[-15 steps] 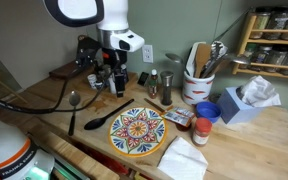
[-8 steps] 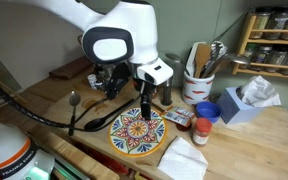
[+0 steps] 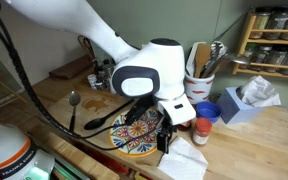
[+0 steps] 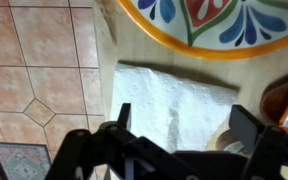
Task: Use a tissue to wipe the wet part of the counter
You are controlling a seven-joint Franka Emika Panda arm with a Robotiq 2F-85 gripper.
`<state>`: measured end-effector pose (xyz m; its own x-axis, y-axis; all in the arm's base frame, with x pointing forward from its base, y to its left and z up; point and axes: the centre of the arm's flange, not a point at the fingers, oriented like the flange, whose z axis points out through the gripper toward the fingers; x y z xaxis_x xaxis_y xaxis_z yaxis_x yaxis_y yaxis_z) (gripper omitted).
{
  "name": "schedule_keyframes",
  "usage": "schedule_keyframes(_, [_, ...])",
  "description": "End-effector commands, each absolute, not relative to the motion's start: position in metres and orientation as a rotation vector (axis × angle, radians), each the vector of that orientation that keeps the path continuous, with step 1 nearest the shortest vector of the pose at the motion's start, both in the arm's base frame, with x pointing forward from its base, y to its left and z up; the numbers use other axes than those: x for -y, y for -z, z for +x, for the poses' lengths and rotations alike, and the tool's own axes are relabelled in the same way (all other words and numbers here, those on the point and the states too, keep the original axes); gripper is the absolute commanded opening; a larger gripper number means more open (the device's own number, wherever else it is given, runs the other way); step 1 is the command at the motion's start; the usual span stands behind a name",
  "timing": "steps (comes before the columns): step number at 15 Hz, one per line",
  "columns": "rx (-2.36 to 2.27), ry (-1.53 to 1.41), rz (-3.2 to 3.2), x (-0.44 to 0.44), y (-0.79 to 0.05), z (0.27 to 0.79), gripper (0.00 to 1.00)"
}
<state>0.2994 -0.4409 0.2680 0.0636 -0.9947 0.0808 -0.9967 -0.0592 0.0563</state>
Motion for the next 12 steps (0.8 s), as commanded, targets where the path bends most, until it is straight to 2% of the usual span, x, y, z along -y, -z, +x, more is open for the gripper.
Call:
schedule_keyframes(1, [2.286, 0.016, 1.993, 0.47, -0.235, 0.301, 1.0])
schedule_keyframes(7, [2.463, 0.05, 1.86, 0.48, -0.198, 0.302, 1.0])
schedule_keyframes(8, [2.486, 0.046, 1.848, 0.482, -0.195, 0.303, 0.95])
schedule_keyframes(9, [2.503, 0.045, 1.837, 0.483, -0.194, 0.304, 0.73])
schedule_keyframes(11, [2.531, 0.049, 1.82, 0.486, -0.191, 0.306, 0.68])
schedule_keyframes(12, [2.54, 0.051, 1.817, 0.486, -0.19, 0.307, 0.61])
